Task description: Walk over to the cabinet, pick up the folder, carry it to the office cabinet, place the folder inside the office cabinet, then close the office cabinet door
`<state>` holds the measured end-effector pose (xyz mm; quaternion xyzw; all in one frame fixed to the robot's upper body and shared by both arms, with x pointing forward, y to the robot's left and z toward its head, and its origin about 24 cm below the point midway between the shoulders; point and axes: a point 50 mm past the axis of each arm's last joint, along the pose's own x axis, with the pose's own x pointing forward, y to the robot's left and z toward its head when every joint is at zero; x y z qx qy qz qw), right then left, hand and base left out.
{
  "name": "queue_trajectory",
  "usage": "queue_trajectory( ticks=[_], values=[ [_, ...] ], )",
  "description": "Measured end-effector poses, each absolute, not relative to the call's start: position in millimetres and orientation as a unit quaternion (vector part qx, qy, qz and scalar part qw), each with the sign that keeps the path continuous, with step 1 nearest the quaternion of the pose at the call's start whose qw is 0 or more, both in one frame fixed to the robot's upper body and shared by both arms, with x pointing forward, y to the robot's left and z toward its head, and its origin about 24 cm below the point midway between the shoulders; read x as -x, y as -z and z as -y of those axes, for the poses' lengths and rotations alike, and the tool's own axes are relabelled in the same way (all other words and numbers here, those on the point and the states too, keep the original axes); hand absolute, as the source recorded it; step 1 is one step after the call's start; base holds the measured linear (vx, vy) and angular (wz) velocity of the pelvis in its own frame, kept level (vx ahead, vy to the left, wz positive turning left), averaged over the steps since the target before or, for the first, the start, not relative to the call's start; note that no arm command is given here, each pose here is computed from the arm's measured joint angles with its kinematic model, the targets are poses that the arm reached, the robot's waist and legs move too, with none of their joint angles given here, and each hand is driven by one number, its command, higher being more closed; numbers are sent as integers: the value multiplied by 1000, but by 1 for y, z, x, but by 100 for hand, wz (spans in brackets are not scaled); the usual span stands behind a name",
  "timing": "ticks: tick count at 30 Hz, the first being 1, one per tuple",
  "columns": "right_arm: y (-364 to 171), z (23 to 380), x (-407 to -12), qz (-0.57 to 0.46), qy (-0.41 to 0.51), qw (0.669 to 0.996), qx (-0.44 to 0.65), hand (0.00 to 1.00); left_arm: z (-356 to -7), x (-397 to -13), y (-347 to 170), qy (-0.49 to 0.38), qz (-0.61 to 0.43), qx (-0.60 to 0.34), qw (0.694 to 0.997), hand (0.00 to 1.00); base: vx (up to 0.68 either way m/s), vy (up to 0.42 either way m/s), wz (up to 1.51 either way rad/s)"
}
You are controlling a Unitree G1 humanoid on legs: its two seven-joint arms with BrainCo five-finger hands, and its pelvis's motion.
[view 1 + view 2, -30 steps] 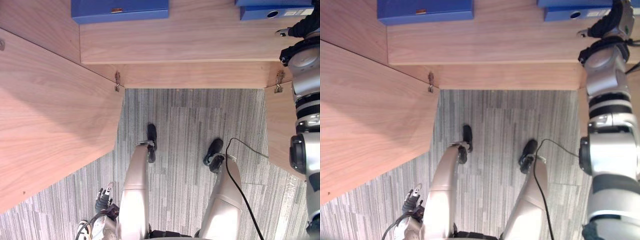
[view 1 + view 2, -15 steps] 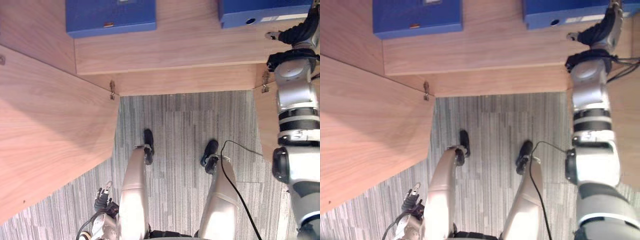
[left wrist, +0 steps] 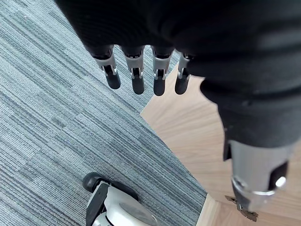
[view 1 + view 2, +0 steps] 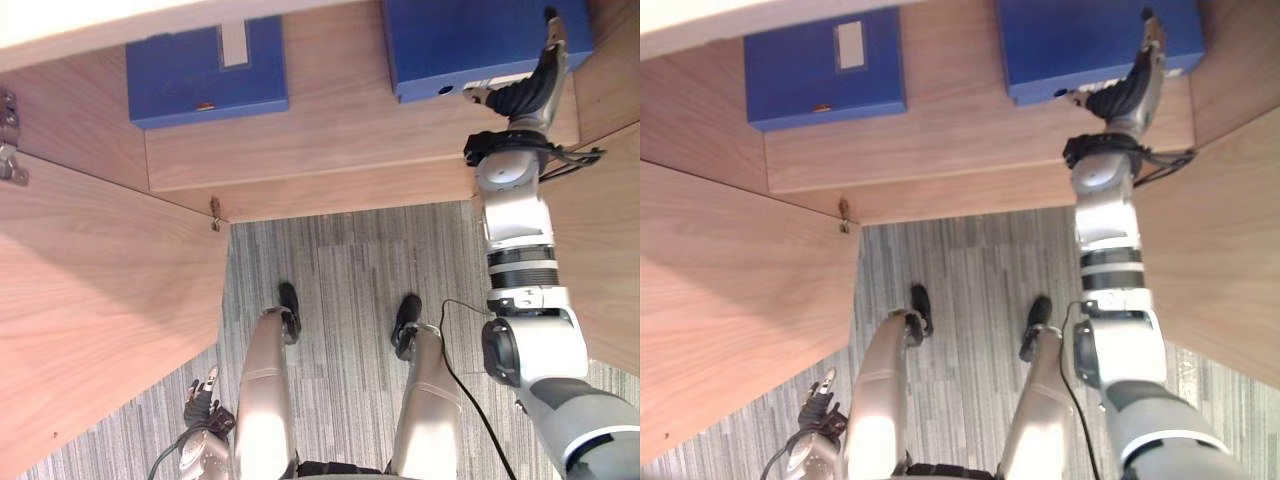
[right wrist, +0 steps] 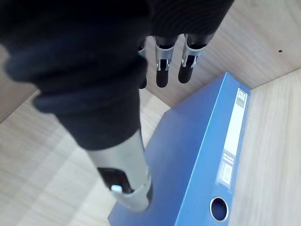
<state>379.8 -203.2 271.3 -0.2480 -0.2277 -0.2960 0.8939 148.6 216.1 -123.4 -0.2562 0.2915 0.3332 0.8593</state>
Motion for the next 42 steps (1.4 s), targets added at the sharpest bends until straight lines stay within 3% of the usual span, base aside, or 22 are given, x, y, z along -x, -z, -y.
queue_trajectory(
  ticks=[5, 9, 12, 15, 17, 19, 23, 28, 35, 42],
  values=[
    [-228, 189, -383, 177, 273, 911, 253, 0, -222, -141, 126, -340, -302, 246, 856, 0, 51, 34, -7],
    [-139, 165, -380, 50, 212, 946, 241, 0, -224, -140, 126, -340, -304, 238, 858, 0, 105, 56, -7],
    [-63, 143, -359, -64, 160, 964, 205, 0, -228, -139, 126, -342, -306, 232, 857, 0, 95, 8, -1],
    [23, 122, -310, -213, 112, 962, 126, 0, -233, -134, 128, -350, -316, 223, 853, 0, 98, -40, 2],
    [84, 127, -258, -348, 119, 929, 48, 0, -231, -128, 133, -355, -337, 220, 844, 0, 160, -31, 7],
    [109, 151, -226, -401, 170, 900, 5, 0, -225, -126, 136, -357, -347, 227, 837, 0, 178, -8, 9],
    [146, 192, -141, -472, 302, 823, -91, 0, -223, -100, 149, -381, -393, 220, 808, 0, 206, -10, 3],
    [169, 198, -52, -532, 402, 721, -186, 0, -219, -74, 157, -413, -419, 240, 772, 0, 145, -21, -12],
    [171, 198, -41, -532, 407, 711, -212, 0, -217, -52, 162, -424, -441, 246, 751, 0, 9, 36, -12],
    [166, 197, -63, -508, 390, 738, -215, 0, -213, -40, 164, -423, -457, 246, 743, 0, -38, 53, -37]
  ],
)
